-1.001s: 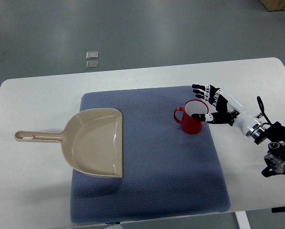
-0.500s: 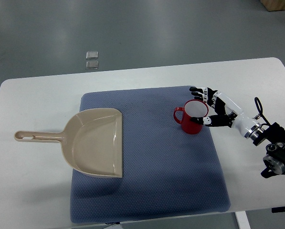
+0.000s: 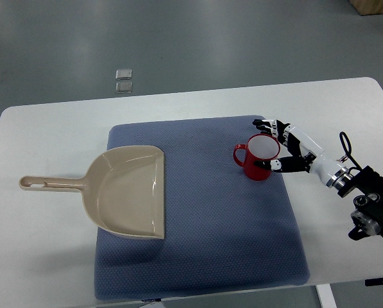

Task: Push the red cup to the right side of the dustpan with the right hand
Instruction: 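Lower the right hand against the mug's side away from the dustpan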

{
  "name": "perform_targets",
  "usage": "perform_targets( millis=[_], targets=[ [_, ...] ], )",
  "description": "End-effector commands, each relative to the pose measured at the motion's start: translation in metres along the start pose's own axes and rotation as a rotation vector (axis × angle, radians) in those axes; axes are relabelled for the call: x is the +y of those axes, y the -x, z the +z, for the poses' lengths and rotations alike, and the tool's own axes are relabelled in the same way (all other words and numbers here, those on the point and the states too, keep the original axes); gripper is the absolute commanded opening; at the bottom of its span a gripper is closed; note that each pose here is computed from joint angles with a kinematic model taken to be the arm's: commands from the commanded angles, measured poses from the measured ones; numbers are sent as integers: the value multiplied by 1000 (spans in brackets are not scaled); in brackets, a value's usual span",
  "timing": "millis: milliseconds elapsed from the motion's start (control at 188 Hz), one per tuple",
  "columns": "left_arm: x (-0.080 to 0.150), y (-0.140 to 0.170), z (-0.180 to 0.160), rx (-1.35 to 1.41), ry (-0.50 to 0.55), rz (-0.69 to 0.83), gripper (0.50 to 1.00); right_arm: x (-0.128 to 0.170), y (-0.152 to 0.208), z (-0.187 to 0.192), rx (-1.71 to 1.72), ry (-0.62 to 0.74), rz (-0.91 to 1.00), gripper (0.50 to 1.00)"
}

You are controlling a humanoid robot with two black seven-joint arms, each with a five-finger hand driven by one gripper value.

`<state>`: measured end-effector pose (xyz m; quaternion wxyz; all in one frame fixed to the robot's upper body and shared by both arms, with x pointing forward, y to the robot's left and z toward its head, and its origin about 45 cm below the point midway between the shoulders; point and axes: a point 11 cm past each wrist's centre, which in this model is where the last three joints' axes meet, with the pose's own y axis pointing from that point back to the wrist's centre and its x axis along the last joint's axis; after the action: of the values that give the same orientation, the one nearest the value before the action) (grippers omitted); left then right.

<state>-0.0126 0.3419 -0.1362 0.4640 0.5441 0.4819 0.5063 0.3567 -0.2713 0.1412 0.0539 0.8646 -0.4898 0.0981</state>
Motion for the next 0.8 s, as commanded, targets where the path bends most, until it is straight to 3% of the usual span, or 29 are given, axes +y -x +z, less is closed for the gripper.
perform_targets(
  millis=[0, 793],
  targets=[
    [0, 0, 0, 0, 0, 0, 1000, -2, 3, 1, -8, -3, 4, 928],
    [0, 0, 0, 0, 0, 0, 1000, -9, 30, 17, -39, 18, 54, 928]
  ],
)
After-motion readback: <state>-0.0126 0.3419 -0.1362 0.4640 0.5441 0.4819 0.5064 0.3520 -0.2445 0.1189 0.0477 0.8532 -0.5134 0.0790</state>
